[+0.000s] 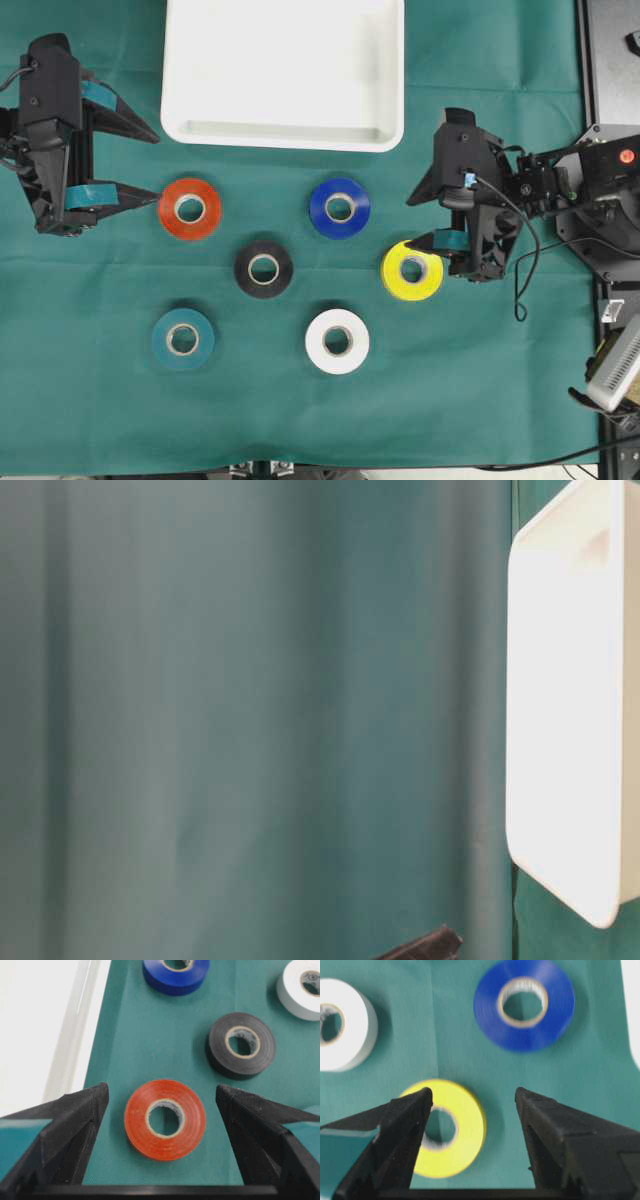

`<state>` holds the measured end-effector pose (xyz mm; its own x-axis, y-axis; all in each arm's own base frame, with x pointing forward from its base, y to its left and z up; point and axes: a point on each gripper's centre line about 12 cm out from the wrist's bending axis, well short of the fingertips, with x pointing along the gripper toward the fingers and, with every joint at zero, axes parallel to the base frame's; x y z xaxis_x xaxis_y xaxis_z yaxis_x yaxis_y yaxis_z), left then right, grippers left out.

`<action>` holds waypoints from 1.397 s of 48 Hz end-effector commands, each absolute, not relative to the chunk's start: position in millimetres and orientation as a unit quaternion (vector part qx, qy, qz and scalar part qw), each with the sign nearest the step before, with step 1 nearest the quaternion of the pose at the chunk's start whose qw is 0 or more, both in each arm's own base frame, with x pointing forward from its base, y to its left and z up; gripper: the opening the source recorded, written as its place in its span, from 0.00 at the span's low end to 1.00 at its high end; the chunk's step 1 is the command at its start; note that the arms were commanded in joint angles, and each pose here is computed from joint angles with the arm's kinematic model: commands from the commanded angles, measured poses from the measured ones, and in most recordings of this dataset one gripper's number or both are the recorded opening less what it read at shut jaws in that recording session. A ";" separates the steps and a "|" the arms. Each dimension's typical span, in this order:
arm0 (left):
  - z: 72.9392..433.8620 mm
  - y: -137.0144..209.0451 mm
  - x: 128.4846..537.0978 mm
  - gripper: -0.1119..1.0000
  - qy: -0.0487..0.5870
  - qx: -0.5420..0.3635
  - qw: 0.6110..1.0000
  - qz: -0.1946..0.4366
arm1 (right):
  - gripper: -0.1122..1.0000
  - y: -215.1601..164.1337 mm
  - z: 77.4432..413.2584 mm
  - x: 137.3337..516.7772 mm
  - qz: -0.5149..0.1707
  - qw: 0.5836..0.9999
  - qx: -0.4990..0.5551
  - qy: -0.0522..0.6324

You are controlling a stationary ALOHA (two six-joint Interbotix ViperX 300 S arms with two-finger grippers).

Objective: Put the tape alternately from left to right into the white case.
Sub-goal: 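Move the right gripper down over the yellow tape roll, then close the right gripper on the yellow tape roll's rim and lift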

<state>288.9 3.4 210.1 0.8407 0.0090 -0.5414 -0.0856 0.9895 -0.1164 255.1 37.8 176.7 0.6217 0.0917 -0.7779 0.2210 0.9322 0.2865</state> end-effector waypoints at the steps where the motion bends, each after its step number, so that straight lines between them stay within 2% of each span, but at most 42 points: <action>1: 219.0 4.4 292.5 0.78 0.267 -0.068 0.961 0.025 | 0.77 41.5 178.4 253.2 -0.033 0.882 0.186 0.431; 15: 217.9 7.9 291.8 0.78 0.268 -0.070 0.960 0.031 | 0.77 43.6 159.3 247.2 -0.043 0.867 0.192 0.458; 67: 211.8 9.2 288.3 0.78 0.276 -0.071 0.958 0.034 | 0.82 55.3 109.3 267.8 -0.063 0.828 0.184 0.526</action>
<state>286.9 8.2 206.8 0.8354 0.0231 -0.5492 -0.1033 0.9879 -0.1157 262.8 53.0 106.8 0.4274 0.0855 -0.9000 0.3037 0.9241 0.2320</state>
